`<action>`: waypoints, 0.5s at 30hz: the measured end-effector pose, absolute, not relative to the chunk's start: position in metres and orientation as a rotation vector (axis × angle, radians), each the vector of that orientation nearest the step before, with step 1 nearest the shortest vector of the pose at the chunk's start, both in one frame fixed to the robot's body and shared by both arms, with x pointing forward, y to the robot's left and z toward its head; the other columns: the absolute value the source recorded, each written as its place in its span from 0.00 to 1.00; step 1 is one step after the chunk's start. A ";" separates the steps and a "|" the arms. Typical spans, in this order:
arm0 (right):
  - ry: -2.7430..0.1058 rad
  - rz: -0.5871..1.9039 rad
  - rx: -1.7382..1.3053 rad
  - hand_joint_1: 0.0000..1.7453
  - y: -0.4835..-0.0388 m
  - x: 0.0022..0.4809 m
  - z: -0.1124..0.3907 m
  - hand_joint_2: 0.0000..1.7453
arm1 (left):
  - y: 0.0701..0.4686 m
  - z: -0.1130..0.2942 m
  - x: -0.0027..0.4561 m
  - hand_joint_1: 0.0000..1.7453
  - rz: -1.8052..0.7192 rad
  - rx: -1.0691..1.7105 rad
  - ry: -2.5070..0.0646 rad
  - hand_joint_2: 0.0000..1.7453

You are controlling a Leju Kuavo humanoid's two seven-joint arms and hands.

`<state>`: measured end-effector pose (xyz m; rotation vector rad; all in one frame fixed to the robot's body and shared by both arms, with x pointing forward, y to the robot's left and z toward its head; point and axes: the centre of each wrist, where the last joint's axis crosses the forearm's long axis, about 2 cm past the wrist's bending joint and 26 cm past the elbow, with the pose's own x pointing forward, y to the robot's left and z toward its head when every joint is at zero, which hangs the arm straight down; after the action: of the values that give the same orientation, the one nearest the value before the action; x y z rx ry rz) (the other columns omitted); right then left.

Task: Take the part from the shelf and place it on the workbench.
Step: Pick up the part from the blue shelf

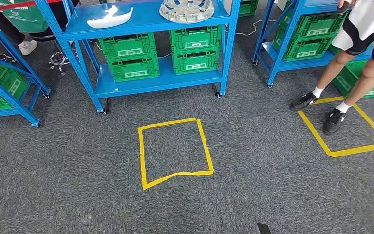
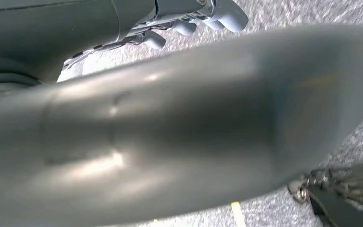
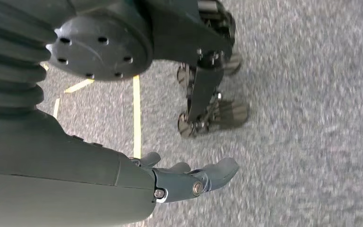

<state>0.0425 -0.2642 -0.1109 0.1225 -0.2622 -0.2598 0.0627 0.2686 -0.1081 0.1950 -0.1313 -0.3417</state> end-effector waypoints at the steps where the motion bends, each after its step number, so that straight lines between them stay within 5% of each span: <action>1: -0.262 -0.260 0.122 0.00 -0.264 0.043 -0.111 1.00 | 0.268 -0.108 0.063 0.00 -0.342 0.194 -0.132 0.00; 4: -0.261 -0.261 0.122 0.00 -0.264 0.042 -0.111 1.00 | 0.268 -0.108 0.064 0.00 -0.342 0.193 -0.133 0.00; 8: -0.261 -0.262 0.122 0.00 -0.264 0.042 -0.111 0.00 | 0.268 -0.108 0.062 0.00 -0.343 0.193 -0.130 0.00; 15: -0.250 -0.275 0.111 0.00 -0.264 0.047 -0.110 0.00 | 0.268 -0.108 0.062 0.00 -0.368 0.202 -0.130 0.00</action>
<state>0.0468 -0.2640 -0.1104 0.1109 -0.2503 -0.2752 0.0618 0.2677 -0.1082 0.2018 -0.1303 -0.3682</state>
